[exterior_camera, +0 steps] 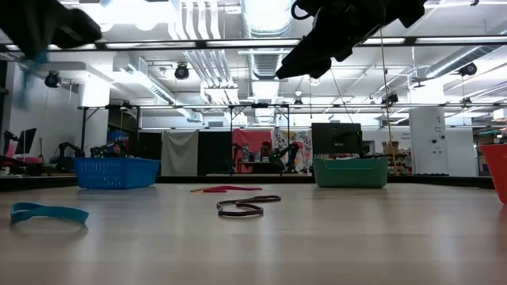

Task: Sort rubber bands into baskets
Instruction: Put the blue rubberband into the black bin

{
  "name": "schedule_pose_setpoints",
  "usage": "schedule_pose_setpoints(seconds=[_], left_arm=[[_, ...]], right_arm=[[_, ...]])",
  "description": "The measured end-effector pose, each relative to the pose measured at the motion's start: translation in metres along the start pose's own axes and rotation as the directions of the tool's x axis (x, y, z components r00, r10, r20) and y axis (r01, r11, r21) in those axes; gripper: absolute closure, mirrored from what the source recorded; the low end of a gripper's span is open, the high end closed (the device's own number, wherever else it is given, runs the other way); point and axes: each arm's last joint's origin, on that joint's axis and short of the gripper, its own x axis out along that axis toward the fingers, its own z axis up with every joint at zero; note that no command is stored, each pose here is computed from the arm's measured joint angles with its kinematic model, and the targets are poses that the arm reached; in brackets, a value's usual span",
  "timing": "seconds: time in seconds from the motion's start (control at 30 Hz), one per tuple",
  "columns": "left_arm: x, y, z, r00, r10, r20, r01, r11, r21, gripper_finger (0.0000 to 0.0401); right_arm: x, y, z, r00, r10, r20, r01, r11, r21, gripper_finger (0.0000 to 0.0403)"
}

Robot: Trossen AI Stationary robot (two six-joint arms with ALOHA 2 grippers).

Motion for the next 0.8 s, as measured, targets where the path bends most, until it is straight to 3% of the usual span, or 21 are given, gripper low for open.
schedule_pose_setpoints(seconds=[0.27,0.43,0.6,0.8], left_arm=[[-0.020,-0.039,0.002,0.956,-0.081,-0.283,0.063,0.995,-0.074,0.0401],[-0.025,-0.060,0.001,0.913,-0.063,-0.402,0.025,0.995,-0.098,0.0401],[-0.015,-0.073,-0.005,0.891,-0.055,-0.450,0.014,0.996,-0.093,0.0401],[0.005,-0.075,-0.024,0.825,-0.051,-0.562,-0.046,0.987,-0.157,0.0401]], right_arm=[[0.001,0.000,-0.003,1.000,-0.001,-0.002,0.001,1.000,0.009,0.0237],[0.001,0.000,-0.004,1.000,-0.001,-0.004,0.001,1.000,0.022,0.0234],[0.001,0.000,-0.004,1.000,-0.001,-0.004,0.001,1.000,0.030,0.0234],[0.001,0.000,-0.004,1.000,-0.001,-0.004,0.001,1.000,0.029,0.0232]])
